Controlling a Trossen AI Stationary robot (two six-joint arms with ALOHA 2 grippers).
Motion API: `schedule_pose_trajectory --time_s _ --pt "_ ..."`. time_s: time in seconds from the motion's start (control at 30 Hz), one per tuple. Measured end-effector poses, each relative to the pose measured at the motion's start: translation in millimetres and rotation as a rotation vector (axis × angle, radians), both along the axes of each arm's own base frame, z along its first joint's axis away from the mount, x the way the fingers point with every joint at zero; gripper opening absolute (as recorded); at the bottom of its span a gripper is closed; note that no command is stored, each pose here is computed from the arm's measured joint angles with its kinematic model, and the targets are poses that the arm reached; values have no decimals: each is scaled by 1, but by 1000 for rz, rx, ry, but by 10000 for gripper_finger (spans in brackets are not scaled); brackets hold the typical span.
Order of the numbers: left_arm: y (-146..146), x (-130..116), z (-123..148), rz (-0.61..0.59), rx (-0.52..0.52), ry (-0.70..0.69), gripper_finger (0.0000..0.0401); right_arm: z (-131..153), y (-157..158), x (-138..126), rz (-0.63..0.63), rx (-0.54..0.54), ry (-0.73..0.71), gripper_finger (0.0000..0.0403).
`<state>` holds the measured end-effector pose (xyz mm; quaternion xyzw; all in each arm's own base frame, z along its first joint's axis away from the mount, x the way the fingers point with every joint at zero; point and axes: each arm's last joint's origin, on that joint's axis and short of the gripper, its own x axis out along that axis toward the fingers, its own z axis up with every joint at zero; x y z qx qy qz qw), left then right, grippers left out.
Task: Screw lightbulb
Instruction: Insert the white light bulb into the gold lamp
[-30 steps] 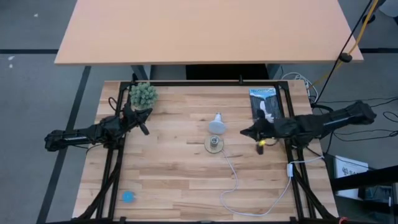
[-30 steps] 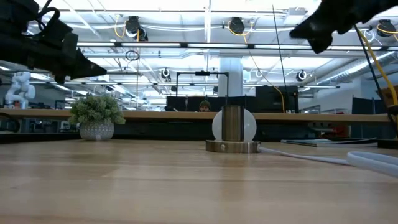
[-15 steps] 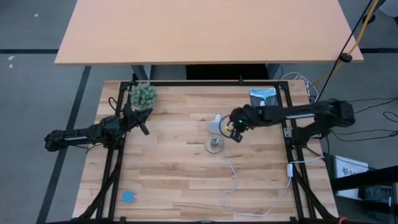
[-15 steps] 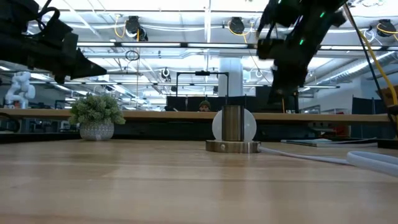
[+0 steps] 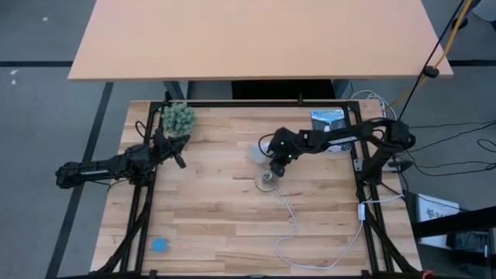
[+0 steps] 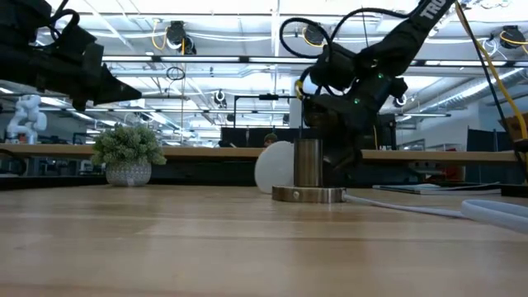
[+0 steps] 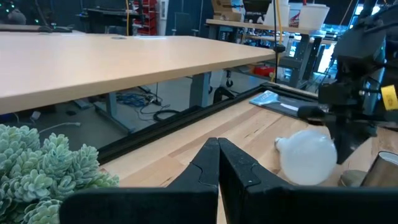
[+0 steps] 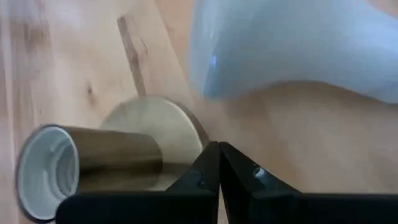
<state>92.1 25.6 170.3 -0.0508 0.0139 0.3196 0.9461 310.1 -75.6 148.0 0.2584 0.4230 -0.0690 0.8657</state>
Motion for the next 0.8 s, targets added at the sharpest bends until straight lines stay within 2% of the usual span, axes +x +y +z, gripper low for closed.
schedule_pose_trajectory --time_s 0.13,0.2,0.3,0.4,0.53,0.67,0.8 --pt "0 0 0 0 0 0 0 24 1 -3 12 -51 -83 0" --pt "0 0 0 0 0 0 0 36 0 -6 6 -116 -116 0" --pt "0 0 0 0 0 0 0 44 -2 -9 27 -240 -128 2" --pt "0 0 0 0 0 0 0 47 -6 -9 46 -287 -114 17" --pt "0 0 0 0 0 0 0 60 -19 1 5 -307 -19 67" --pt "0 0 0 0 0 0 0 80 -35 20 -5 -371 70 137" --pt "0 0 0 0 0 0 0 86 -53 44 -17 -373 136 210"
